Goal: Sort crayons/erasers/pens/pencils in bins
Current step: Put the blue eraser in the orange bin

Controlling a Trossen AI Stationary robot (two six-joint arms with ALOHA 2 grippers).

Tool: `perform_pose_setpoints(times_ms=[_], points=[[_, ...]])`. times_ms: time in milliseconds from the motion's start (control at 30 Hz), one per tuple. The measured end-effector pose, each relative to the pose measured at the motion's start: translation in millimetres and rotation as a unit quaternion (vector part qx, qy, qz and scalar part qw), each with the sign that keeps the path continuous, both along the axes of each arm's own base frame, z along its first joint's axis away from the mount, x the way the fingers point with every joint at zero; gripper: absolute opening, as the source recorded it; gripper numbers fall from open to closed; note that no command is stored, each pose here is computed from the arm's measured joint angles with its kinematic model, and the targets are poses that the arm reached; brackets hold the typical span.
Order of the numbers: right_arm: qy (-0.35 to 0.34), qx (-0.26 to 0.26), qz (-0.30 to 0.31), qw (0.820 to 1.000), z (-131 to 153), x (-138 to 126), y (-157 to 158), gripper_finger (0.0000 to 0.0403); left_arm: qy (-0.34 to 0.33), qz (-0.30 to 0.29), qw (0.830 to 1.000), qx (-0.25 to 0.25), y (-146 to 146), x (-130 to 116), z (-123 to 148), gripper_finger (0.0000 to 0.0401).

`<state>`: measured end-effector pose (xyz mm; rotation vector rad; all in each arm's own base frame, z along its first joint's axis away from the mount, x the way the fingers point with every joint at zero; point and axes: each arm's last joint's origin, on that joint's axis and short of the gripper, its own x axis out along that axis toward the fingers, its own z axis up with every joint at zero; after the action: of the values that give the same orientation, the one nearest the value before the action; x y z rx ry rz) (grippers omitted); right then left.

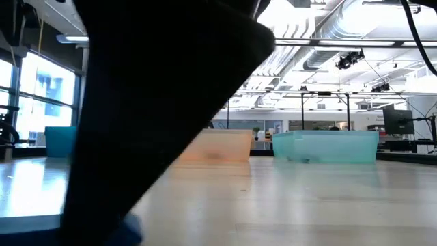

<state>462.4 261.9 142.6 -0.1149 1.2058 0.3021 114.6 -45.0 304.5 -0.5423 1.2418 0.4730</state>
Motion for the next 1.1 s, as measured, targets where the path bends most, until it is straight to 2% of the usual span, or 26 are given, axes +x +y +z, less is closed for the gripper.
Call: perform_pose_setpoints(times_ms=[300,633,900,1100], points=[[0.003,0.005,-0.073,0.997,19,6,-24,0.0075,-0.015,-0.012,1.0,-0.003,3,-6,3,0.0133],[-0.035,-0.03,-0.146,0.988,48,12,-52,0.0075,-0.026,-0.02,0.999,-0.004,2,-5,4,0.0133],[-0.072,-0.071,-0.207,0.973,75,19,-95,0.0075,-0.047,-0.034,0.998,0.0,1,-1,5,0.0133],[-0.093,-0.12,-0.252,0.956,103,20,-142,0.0075,-0.054,-0.041,0.998,0.02,2,-1,6,0.0133]])
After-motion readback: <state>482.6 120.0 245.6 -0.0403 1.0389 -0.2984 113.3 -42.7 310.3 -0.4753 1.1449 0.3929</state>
